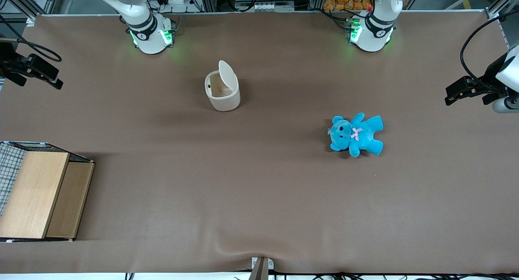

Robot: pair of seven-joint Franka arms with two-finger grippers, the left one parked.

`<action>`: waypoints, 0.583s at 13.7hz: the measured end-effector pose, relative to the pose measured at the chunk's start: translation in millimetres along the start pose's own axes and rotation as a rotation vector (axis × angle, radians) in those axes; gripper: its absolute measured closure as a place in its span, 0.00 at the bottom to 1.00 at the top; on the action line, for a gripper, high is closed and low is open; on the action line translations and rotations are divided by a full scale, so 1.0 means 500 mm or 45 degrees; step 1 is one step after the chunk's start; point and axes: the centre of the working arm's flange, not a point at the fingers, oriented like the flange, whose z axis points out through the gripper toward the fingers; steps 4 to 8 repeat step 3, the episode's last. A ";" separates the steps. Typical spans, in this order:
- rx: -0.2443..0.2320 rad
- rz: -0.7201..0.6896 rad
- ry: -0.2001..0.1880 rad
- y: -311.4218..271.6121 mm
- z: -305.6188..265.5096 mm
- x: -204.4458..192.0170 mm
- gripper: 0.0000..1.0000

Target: Open trash can with right arm

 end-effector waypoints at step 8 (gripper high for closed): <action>0.000 -0.002 -0.006 -0.001 0.006 0.004 0.00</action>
